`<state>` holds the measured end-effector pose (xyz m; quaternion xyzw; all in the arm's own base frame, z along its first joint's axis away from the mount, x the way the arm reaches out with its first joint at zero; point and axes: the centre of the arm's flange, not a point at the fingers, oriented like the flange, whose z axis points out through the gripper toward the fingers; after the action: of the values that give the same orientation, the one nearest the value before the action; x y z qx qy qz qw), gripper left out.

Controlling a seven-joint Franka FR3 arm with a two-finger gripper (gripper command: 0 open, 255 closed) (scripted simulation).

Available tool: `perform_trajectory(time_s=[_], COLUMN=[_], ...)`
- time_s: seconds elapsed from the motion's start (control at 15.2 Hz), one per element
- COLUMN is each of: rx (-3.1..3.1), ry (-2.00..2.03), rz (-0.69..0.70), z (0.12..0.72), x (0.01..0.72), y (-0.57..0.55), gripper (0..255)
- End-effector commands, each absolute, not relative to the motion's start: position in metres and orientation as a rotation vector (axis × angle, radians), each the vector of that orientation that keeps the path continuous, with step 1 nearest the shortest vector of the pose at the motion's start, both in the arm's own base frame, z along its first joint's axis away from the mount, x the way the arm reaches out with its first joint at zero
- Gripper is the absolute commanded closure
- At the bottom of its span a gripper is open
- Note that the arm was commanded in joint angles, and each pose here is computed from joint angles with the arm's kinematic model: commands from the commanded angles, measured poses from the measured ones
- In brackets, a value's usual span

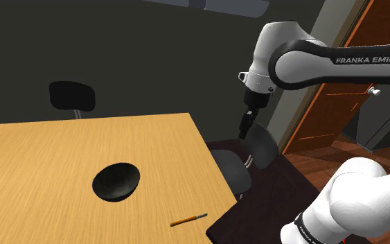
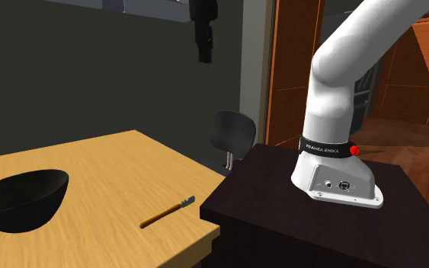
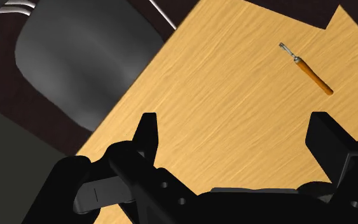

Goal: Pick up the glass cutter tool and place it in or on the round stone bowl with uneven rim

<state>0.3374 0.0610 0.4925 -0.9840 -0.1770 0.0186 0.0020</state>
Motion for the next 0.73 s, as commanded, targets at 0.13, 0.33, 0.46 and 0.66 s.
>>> perform_trajectory(time_s=[0.13, 0.33, 0.46, 0.66], rx=[-3.047, -3.009, -2.98, -2.933], ry=[-0.742, -0.878, -0.968, -1.1], rz=[0.056, 0.058, 0.058, 0.059], z=[0.449, 0.415, 0.393, 0.359], x=[0.345, 0.349, 0.351, 0.352], y=[0.089, 0.109, 0.123, 0.144], gripper=[0, 0, 0, 0])
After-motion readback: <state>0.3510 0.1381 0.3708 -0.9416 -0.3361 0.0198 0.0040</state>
